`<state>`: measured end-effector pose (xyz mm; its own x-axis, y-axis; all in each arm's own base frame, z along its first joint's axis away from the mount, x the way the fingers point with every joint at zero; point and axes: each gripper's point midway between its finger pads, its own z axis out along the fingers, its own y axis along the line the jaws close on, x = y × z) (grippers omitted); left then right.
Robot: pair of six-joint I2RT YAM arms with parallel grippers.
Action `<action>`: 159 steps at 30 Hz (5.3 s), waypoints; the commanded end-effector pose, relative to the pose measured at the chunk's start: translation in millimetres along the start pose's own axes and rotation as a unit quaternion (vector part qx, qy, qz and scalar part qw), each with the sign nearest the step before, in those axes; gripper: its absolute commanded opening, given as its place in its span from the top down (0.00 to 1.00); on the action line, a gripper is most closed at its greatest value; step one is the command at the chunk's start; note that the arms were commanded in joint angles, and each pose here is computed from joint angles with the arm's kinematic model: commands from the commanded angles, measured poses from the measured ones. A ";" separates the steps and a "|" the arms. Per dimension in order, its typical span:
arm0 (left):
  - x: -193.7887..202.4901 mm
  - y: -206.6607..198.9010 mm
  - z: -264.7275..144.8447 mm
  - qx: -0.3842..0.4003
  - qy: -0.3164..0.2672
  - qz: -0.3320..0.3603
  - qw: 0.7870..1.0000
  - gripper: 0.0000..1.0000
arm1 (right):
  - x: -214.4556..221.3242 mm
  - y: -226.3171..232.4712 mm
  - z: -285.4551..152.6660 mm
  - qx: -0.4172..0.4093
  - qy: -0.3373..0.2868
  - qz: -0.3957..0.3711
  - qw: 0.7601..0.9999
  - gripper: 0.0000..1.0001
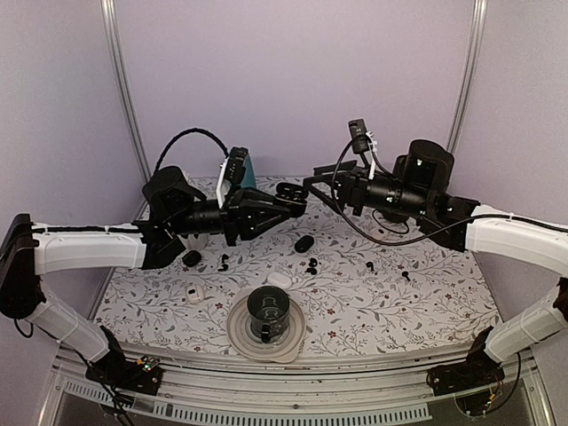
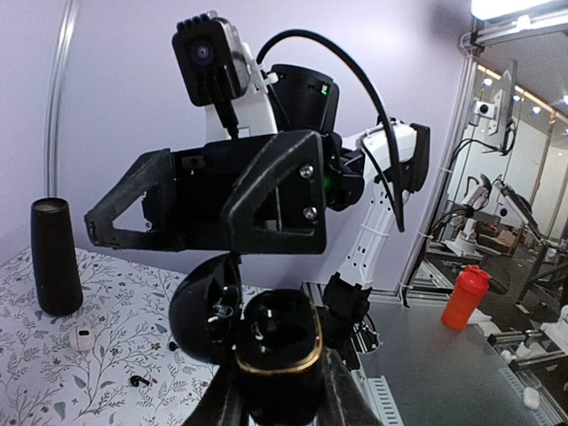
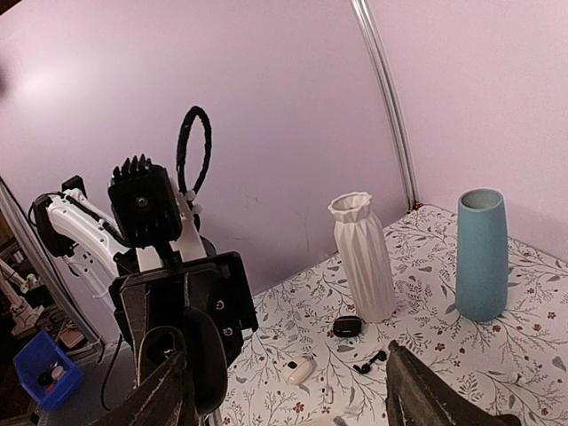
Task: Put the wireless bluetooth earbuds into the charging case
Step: Open the charging case, then adjust the left earbud at the center of the board.
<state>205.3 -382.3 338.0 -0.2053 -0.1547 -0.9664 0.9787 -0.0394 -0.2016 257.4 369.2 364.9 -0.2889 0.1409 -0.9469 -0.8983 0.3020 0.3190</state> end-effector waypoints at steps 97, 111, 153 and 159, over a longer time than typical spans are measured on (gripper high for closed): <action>-31.7 24.1 -52.6 -0.139 -0.062 0.034 0.988 1.00 | 251.8 -222.3 -137.4 0.444 0.244 0.289 0.812 0.44; -33.9 21.7 -53.5 -0.137 -0.063 0.036 0.988 1.00 | 252.8 -256.6 -138.3 0.476 0.271 0.261 0.795 0.59; -31.3 24.3 -51.3 -0.136 -0.059 0.029 0.988 1.00 | 279.2 -259.0 -139.1 0.487 0.375 0.208 0.761 0.76; -31.4 24.4 -51.0 -0.135 -0.059 0.030 0.989 1.00 | 278.3 -254.2 -130.6 0.484 0.385 0.198 0.760 0.77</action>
<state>231.8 -329.7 354.3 -0.1408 -0.2622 -0.9547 0.9524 0.2276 -0.2029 362.9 203.8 15.9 -0.9139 -0.0554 -0.4021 -0.1237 0.9815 0.1459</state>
